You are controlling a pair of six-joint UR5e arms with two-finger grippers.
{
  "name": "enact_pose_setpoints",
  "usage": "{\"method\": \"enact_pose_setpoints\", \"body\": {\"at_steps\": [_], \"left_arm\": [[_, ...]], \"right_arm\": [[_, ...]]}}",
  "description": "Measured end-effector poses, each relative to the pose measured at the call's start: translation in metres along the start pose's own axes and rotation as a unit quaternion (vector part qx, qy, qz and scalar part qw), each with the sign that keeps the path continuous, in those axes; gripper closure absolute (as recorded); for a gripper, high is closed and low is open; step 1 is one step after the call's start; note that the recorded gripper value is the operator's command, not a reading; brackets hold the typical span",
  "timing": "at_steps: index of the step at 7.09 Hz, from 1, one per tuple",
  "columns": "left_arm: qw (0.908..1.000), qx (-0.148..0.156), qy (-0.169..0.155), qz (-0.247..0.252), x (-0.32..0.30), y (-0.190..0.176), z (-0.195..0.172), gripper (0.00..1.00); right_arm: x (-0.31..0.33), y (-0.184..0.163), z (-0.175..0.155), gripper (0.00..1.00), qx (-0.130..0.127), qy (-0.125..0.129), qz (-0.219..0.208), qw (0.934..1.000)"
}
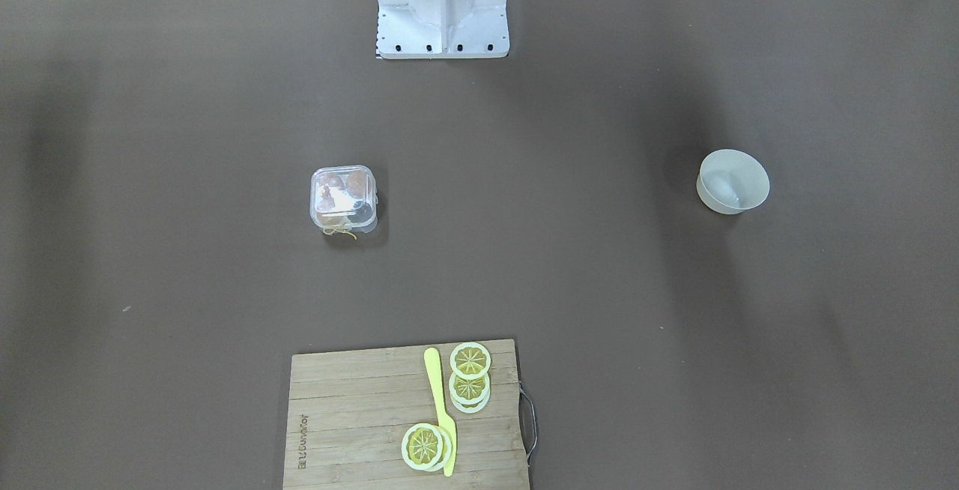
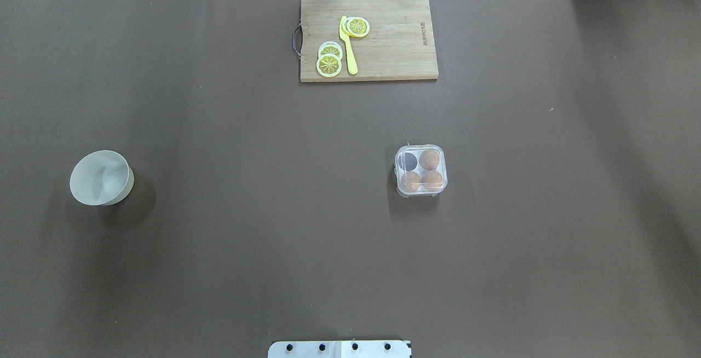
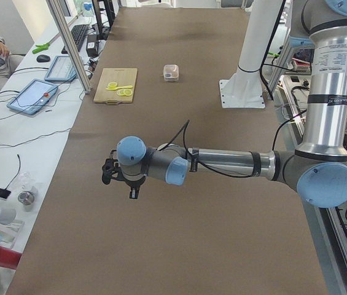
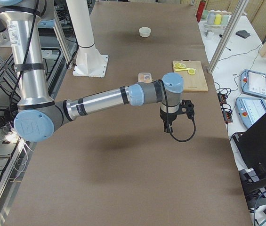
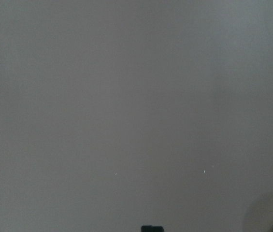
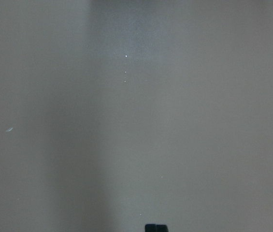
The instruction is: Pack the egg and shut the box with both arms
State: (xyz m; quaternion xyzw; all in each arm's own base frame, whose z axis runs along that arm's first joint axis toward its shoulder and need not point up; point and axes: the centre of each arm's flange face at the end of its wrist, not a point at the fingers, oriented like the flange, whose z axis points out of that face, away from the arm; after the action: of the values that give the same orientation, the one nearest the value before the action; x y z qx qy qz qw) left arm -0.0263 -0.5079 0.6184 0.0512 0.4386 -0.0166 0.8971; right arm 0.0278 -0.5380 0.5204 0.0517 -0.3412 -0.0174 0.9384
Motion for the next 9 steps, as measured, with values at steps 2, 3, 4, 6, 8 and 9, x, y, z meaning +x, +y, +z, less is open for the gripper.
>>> {"method": "enact_pose_setpoints", "body": {"at_steps": [2,3,4,6,8,9], "left_arm": [[0.9999,-0.009,0.012,0.002,0.002,0.004,0.000,1.00],[0.9998,-0.015,0.013,-0.005,0.006,-0.001,-0.002,1.00],[0.9997,-0.020,0.012,-0.011,0.013,-0.008,-0.006,0.01],[0.9997,-0.020,0.010,-0.010,0.022,-0.020,-0.011,0.02],[0.9998,-0.019,0.006,-0.008,0.020,-0.019,-0.011,0.02],[0.9998,-0.016,0.001,-0.007,0.019,-0.019,-0.012,0.02]], "right_arm": [[0.006,0.008,0.002,1.00,-0.010,0.005,0.010,0.9999],[0.011,0.015,0.006,1.00,-0.015,0.006,0.014,0.9998],[0.016,0.021,0.011,0.55,-0.021,0.008,0.018,0.9996],[0.021,0.027,0.018,0.00,-0.028,0.009,0.021,0.9993],[0.019,0.024,0.018,0.00,-0.027,0.014,0.018,0.9994],[0.017,0.022,0.016,0.00,-0.025,0.014,0.016,0.9995]]}}
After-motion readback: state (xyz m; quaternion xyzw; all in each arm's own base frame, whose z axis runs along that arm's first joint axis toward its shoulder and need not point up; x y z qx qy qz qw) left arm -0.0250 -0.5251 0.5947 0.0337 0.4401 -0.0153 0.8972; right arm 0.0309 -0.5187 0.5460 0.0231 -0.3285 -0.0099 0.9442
